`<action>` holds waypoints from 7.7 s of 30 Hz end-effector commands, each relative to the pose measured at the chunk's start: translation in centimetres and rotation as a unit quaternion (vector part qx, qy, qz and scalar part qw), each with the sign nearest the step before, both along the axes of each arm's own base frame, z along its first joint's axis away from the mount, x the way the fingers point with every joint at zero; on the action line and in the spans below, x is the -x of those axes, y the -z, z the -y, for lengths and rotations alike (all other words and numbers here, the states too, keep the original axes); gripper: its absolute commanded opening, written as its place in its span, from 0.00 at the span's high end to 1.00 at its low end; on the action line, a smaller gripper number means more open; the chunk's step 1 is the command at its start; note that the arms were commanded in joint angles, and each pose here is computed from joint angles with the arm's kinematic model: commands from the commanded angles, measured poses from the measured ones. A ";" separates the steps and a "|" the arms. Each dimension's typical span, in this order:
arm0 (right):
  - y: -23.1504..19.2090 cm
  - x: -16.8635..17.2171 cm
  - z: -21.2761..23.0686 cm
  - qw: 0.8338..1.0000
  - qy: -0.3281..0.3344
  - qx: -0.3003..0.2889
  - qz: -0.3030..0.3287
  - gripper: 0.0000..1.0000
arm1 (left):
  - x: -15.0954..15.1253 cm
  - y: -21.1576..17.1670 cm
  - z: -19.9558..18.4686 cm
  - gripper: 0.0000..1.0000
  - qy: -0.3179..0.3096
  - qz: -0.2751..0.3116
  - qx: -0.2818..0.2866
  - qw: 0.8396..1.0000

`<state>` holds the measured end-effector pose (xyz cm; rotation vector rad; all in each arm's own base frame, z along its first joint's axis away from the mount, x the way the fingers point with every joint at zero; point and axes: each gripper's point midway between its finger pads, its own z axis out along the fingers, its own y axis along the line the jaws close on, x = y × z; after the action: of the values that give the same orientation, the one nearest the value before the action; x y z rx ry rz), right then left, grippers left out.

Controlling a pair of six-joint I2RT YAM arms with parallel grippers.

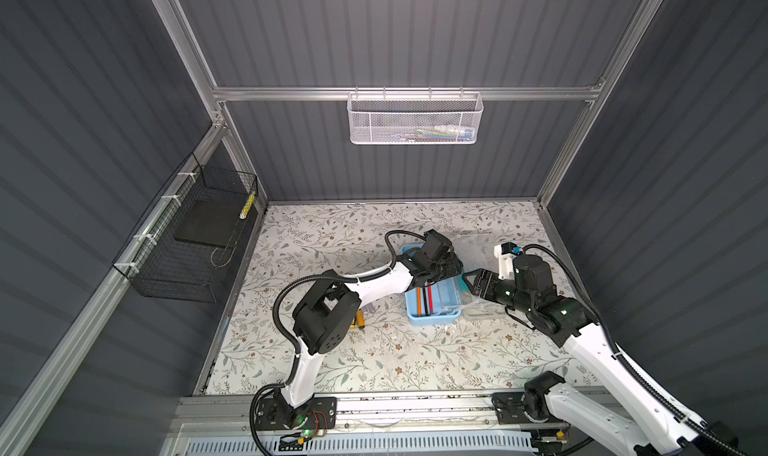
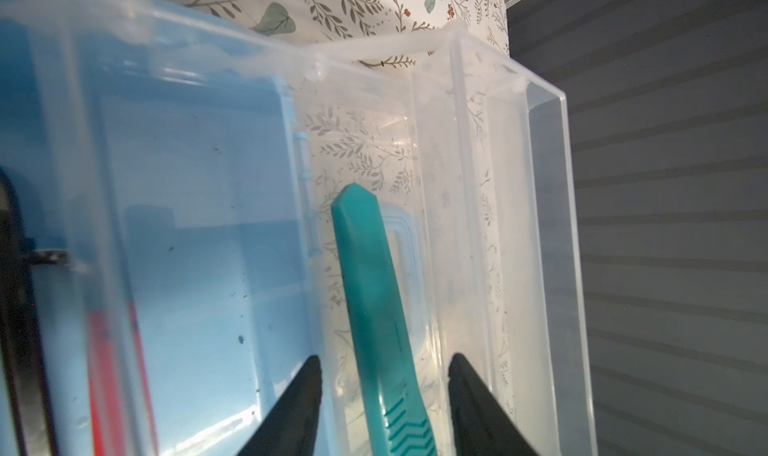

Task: Pack the tool kit
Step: 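Carry the teal knife into the box beside the hex keys, release, then withdraw the left gripper back over the remaining tools, then grasp the yellow-black utility knife with the left gripper, then carry the utility knife into the blue box while right gripper holds the lid, then withdraw left gripper over the screwdrivers while right gripper moves toward them, then lower the right gripper onto a clear-handled screwdriver and close it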

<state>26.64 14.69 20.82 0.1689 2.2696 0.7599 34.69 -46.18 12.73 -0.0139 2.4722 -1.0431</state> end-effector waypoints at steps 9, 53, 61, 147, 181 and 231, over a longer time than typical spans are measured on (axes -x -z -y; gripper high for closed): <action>-2.9 -0.2 -1.9 0.999 -0.049 -0.017 0.017 0.33 | 0.3 -6.9 -10.4 0.33 0.002 0.155 -0.192 0.969; 4.4 -0.2 -13.1 0.985 -0.149 0.014 -0.084 0.32 | 1.7 8.9 -35.4 0.47 -0.126 -0.046 -0.365 0.921; 5.0 -0.4 -12.9 0.985 -0.145 0.025 -0.087 0.32 | 1.1 9.1 -35.6 0.51 -0.128 -0.048 -0.369 0.919; 0.2 0.9 0.5 1.000 0.010 0.010 0.017 0.32 | 2.3 -1.5 -1.8 0.85 0.027 0.035 -0.073 0.996; -3.7 -0.4 -4.5 0.994 -0.072 0.070 0.043 0.36 | 3.1 -4.1 -16.0 0.27 -0.028 0.144 -0.236 0.961; 15.1 -1.8 -27.6 0.900 -0.317 0.279 -0.104 0.70 | 7.0 6.2 -35.1 0.53 -0.173 -0.041 -0.196 0.964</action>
<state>28.31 42.37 5.83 -0.8148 2.6653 0.4089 27.62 -11.04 7.03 -0.3482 2.5733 -0.3863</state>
